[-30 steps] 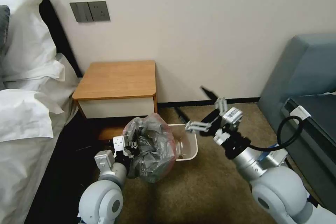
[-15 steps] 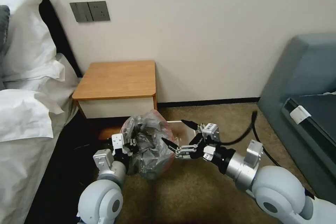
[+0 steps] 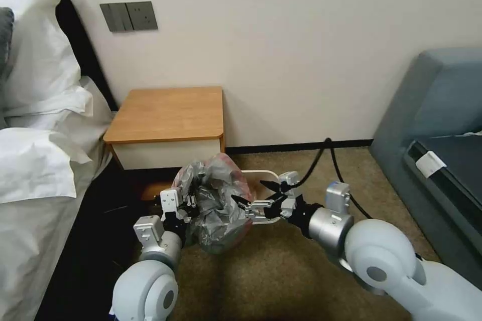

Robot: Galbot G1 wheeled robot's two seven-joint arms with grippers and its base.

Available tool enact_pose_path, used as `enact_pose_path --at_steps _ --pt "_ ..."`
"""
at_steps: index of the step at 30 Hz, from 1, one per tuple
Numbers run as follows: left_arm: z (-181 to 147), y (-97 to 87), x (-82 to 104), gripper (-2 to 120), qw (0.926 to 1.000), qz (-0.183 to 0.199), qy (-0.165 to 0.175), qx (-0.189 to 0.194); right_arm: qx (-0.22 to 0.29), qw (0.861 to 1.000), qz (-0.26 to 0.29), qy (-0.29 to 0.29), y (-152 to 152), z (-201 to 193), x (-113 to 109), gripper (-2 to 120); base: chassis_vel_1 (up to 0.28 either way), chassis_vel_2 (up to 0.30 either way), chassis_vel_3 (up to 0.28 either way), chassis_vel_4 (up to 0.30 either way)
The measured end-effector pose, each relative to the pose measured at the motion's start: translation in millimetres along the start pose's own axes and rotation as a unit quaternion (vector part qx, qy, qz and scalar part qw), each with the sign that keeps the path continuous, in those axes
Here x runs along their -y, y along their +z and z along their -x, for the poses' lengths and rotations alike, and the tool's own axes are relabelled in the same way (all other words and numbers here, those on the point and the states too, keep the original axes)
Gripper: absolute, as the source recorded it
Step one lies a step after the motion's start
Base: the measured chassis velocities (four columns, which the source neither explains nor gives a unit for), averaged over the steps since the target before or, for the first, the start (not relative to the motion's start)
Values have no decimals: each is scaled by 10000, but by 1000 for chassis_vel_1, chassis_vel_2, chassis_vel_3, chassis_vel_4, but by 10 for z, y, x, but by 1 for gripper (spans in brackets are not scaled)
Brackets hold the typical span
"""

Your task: Pick up the garbage bag from the table and place it over the trash can.

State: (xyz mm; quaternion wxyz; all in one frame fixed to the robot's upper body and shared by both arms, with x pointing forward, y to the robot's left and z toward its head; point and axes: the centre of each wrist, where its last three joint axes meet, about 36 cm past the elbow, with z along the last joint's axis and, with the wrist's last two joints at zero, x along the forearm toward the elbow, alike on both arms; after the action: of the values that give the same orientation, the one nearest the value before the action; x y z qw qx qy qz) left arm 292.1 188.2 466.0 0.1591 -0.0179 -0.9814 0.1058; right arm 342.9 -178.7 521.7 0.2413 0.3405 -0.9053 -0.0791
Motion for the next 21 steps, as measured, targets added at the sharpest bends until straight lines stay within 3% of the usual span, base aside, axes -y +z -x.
enact_pose_path --at_steps 5,21 --pt "-4 3 0 5 10000 0 -5 17 -65 9998 16 210 -46 57 -54 100 0 0 0 0" --pt "15 11 5 5 10000 -10 -11 23 -21 9999 -103 118 -155 88 -258 100 0 0 0 0"
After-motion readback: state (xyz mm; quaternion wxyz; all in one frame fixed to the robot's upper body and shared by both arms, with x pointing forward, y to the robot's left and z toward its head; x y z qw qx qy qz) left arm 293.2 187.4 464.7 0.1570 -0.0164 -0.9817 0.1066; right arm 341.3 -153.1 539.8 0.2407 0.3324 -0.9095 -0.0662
